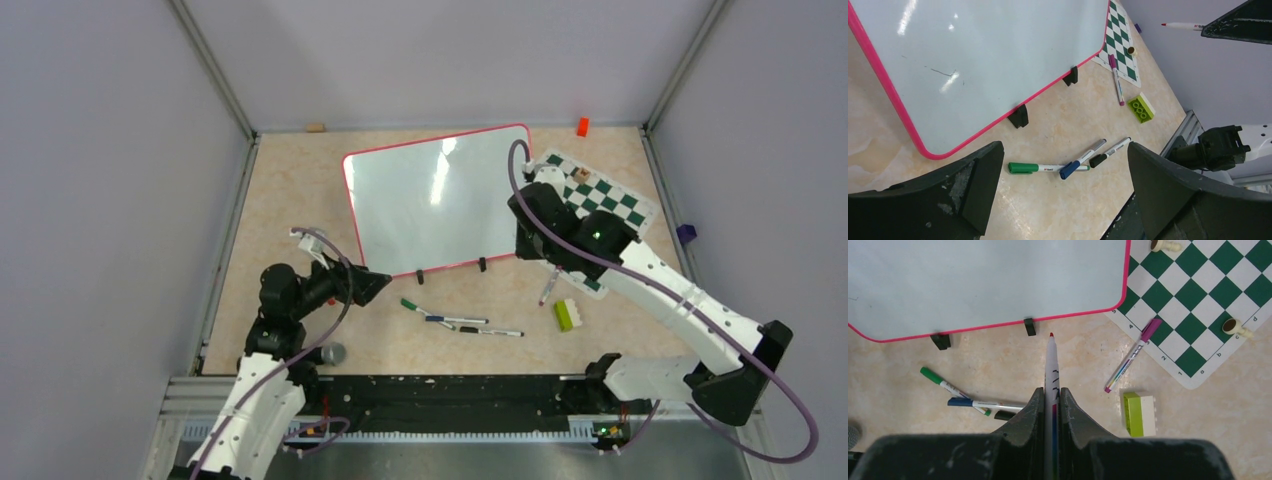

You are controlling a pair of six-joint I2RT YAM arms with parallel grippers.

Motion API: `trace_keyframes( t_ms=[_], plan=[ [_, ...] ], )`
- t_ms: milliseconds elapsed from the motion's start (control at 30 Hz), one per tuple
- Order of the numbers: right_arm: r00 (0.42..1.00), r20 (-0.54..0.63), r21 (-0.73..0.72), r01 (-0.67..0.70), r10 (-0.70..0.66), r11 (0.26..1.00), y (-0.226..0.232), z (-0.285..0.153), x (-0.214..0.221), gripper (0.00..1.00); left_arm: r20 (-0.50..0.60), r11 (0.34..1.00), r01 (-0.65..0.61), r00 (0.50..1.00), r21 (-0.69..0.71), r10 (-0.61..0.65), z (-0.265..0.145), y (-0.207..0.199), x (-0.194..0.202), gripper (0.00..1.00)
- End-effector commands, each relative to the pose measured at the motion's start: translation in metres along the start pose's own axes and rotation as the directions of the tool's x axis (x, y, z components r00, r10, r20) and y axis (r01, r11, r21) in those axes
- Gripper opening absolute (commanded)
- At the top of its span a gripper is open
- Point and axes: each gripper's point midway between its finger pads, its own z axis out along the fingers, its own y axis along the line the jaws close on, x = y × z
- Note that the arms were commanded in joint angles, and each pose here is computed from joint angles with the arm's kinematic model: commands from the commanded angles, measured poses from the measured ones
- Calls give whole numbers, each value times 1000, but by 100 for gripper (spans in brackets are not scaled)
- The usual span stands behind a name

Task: Write a sentence on the whiteboard
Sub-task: Move the whiteboard to the center of the board.

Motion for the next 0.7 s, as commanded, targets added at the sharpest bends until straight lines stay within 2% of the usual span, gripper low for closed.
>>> trace_keyframes(
  t_ms=[0,300,500,667],
  plan=[
    [996,89,-60,15,-9,998,-1,-18,-21,0,55,996,-44,997,-78,49,-3,11,-12,99],
    [993,118,-216,50,-25,975,14,-27,-12,0,85,979,-82,991,-188,100,-7,24,-28,99],
    [984,176,-302,93,-40,949,19,-37,-11,0,124,978,-127,981,-166,149,-4,24,-32,99],
    [962,270,-434,146,-26,889,33,-53,-13,0,159,977,-143,973,-157,168,3,28,-39,99]
  ],
)
